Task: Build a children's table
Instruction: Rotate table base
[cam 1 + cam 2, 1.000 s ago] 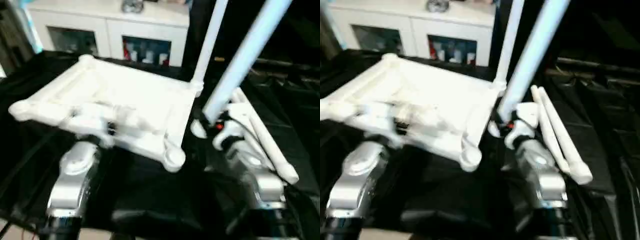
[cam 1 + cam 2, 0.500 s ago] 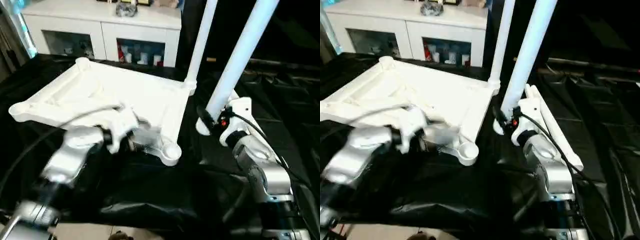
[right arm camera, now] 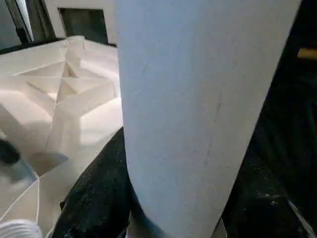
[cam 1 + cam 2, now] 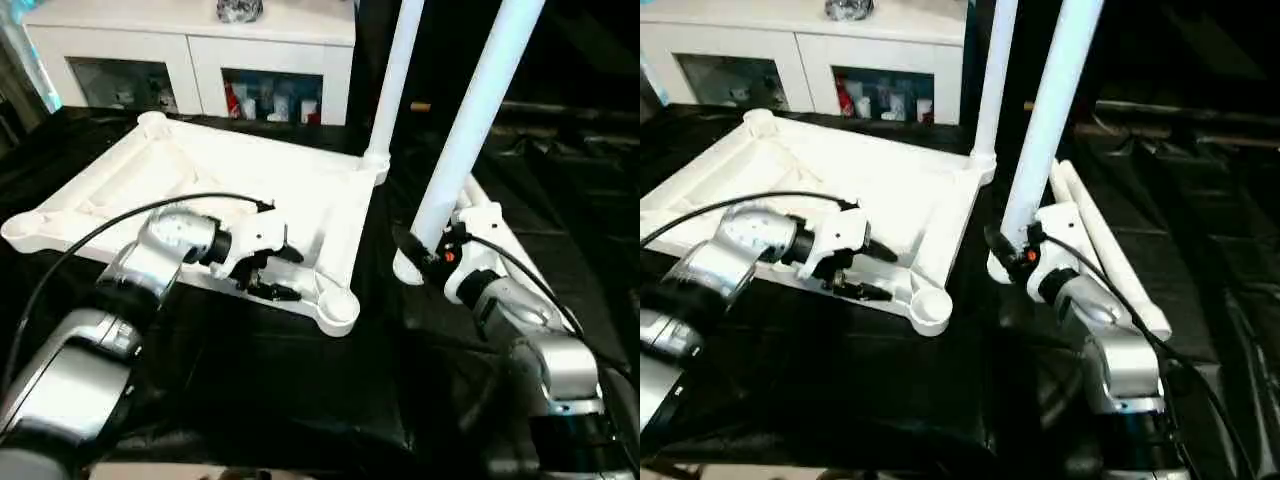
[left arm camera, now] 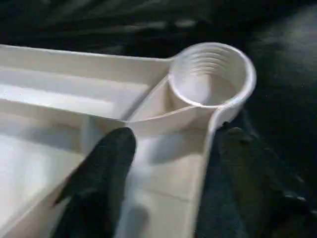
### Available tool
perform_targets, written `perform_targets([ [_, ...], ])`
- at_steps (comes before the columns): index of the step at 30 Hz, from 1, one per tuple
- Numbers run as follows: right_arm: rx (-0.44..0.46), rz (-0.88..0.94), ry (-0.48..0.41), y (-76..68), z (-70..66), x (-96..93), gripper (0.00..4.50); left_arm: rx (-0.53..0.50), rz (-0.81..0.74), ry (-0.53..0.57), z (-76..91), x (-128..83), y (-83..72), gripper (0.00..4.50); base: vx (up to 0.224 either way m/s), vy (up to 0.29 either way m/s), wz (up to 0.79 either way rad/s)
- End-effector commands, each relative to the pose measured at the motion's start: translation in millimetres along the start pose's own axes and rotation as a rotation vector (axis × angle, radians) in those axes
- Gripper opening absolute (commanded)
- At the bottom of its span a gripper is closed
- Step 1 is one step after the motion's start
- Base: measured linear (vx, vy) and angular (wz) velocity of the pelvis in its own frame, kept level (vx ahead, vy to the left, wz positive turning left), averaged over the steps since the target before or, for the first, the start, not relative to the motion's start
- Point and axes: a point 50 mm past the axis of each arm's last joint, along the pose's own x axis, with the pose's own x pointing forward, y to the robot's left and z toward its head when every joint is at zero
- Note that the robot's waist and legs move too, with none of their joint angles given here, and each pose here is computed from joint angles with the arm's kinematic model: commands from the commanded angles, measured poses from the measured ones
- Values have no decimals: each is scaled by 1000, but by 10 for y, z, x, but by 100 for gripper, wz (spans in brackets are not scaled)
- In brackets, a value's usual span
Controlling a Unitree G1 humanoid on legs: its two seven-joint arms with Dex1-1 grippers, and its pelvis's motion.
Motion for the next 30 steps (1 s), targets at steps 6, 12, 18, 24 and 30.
perform_targets([
  [6,-56,58,-49,62,112,-82,192,28,-105,67,-20,9,14,242,0,0,0],
  [12,-71,59,-51,73,105,-95,192,25,-75,70,-36,35,38,193,0,0,0],
  [18,-85,69,-47,108,105,-89,192,25,-70,97,-80,48,34,157,0,0,0],
  [24,-99,72,-40,121,87,-100,192,3,-73,105,-105,31,35,101,0,0,0],
  [30,-107,68,-39,118,84,-98,192,-18,-63,102,-120,6,43,61,0,0,0],
])
